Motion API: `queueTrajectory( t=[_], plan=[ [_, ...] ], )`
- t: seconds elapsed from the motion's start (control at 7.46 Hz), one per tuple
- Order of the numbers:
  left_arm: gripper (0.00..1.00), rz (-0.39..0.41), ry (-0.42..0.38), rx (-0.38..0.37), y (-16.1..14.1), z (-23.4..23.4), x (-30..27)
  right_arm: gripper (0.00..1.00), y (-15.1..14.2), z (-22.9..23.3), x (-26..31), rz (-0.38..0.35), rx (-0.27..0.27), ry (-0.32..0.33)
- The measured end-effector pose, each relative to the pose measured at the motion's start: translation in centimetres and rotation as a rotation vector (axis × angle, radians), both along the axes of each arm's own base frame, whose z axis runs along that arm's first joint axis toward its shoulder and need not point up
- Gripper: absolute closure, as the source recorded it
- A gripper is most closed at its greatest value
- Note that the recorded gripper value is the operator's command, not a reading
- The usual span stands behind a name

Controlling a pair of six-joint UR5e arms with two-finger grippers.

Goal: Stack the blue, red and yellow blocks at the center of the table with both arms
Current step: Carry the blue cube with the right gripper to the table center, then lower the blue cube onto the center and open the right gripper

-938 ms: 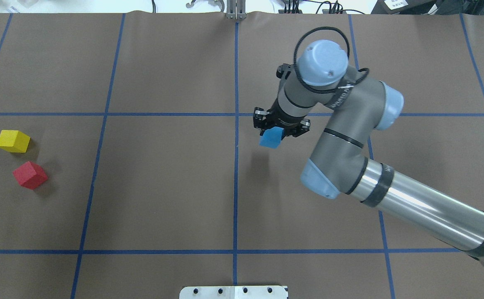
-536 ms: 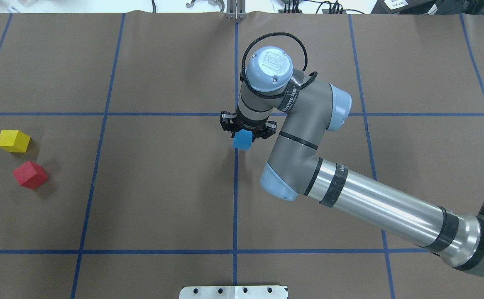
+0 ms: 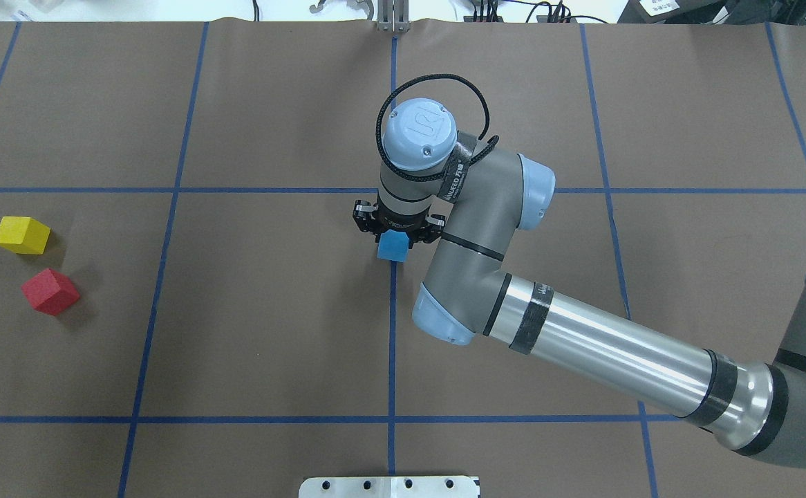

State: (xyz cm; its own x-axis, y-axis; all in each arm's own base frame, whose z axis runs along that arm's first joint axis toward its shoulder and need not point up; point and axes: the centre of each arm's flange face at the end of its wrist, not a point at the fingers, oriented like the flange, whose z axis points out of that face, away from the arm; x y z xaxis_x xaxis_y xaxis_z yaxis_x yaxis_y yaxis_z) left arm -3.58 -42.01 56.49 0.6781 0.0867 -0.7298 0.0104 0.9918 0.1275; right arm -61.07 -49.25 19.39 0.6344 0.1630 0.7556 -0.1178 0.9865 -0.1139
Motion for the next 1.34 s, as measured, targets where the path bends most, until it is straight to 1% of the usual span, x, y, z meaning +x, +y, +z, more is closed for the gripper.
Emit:
queueTrajectory(
  t=[0.13, 0.27, 0.4, 0.8, 1.34],
  plan=[
    [0.00, 0.000, 0.000, 0.000, 0.00, 0.01, 0.00, 0.88, -0.03, -0.08, -0.23, -0.004, 0.002, 0.002],
    [0.00, 0.000, 0.000, 0.000, 0.00, 0.01, 0.00, 0.80, -0.03, -0.21, -0.38, -0.007, 0.005, 0.002],
    [0.00, 0.000, 0.000, 0.000, 0.00, 0.00, 0.00, 0.67, -0.03, -0.42, -0.59, -0.013, 0.009, 0.003],
    [0.00, 0.000, -0.001, 0.001, 0.00, -0.01, 0.01, 0.67, -0.13, -0.49, -0.98, -0.052, 0.050, 0.009],
    [0.00, 0.000, 0.000, 0.000, 0.00, -0.02, 0.00, 0.67, -0.11, -0.45, -1.02, -0.064, 0.056, 0.013]
  ],
)
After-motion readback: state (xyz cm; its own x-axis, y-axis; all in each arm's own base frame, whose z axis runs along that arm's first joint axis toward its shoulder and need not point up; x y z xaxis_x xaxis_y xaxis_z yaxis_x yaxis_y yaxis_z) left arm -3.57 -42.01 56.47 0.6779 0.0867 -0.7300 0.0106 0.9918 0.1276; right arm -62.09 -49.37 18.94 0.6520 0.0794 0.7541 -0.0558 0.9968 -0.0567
